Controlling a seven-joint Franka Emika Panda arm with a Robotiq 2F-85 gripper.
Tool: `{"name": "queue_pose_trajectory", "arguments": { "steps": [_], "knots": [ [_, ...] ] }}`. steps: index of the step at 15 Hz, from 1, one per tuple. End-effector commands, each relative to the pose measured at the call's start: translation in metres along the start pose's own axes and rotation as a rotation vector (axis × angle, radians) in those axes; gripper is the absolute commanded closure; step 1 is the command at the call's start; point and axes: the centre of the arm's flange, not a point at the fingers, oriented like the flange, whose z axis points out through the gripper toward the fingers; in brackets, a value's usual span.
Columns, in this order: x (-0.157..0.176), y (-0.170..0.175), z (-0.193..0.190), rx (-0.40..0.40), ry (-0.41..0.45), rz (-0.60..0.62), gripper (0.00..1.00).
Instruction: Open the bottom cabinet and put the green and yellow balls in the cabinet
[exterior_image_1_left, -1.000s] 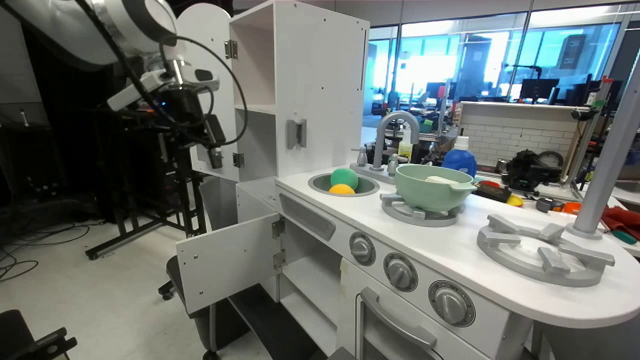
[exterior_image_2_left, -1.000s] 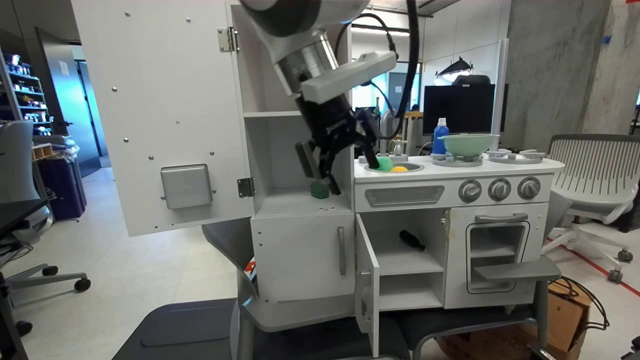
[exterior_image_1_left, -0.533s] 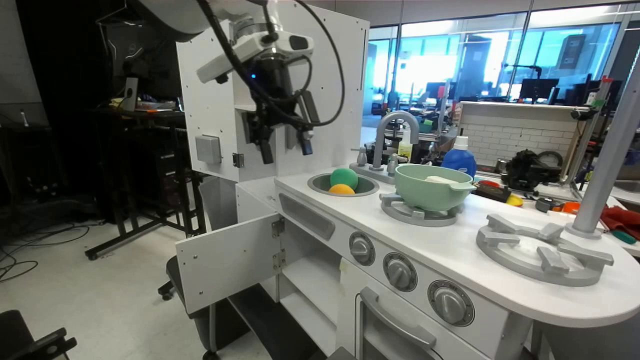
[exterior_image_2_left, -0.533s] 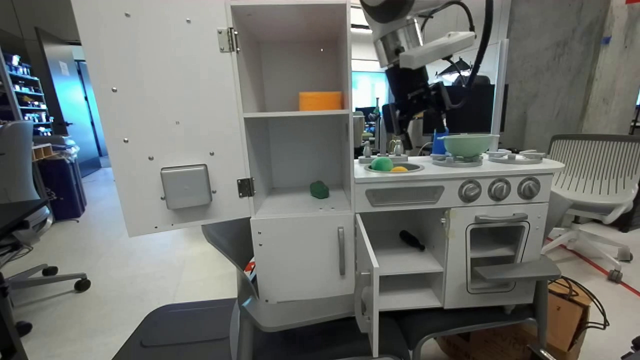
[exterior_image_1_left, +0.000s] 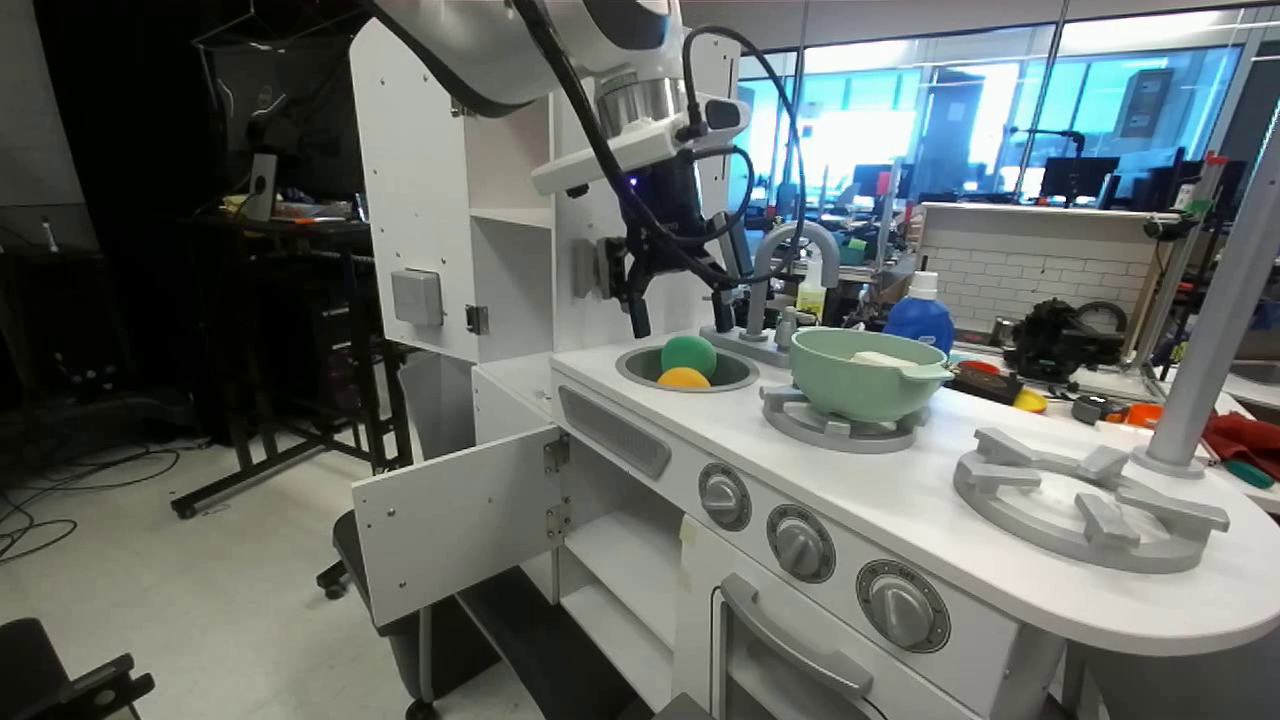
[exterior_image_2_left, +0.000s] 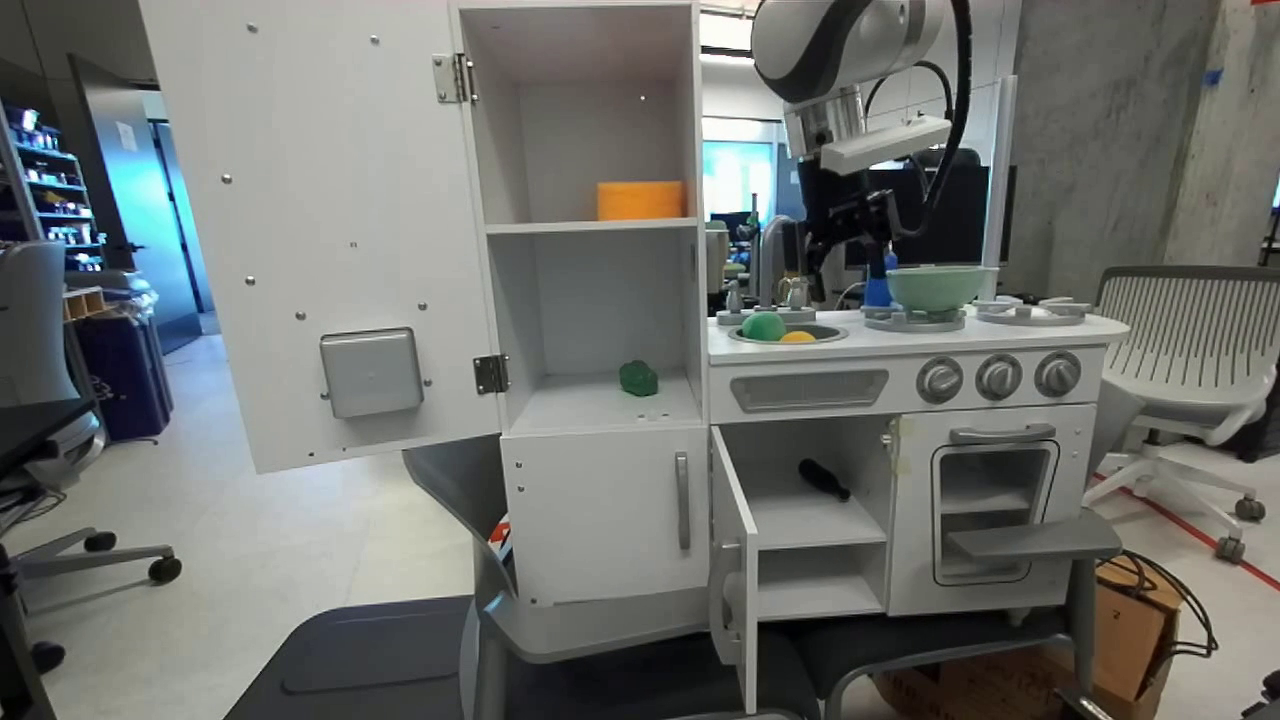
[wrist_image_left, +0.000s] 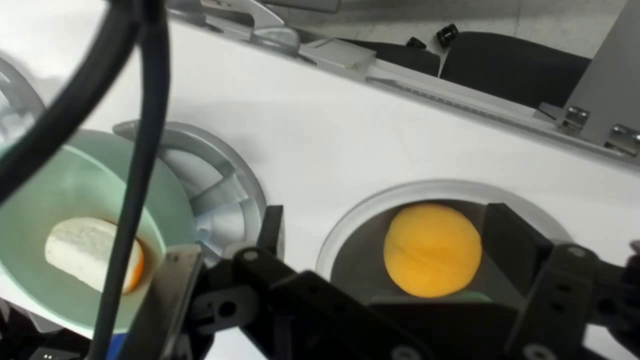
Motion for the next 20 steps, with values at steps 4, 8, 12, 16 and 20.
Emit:
{"name": "queue_pose_trajectory", "arguments": {
  "steps": [4, 8, 12, 16, 20],
  "knots": [
    [0.101, -0.034, 0.021, 0.066, 0.120, -0.025, 0.00],
    [0.117, -0.034, 0.038, 0.071, 0.169, -0.041, 0.00],
    [0.126, -0.038, 0.048, 0.077, 0.205, -0.064, 0.00],
    [0.129, -0.046, 0.063, 0.087, 0.266, -0.088, 0.00],
    [0.131, -0.049, 0.067, 0.100, 0.323, -0.108, 0.00]
  ]
}}
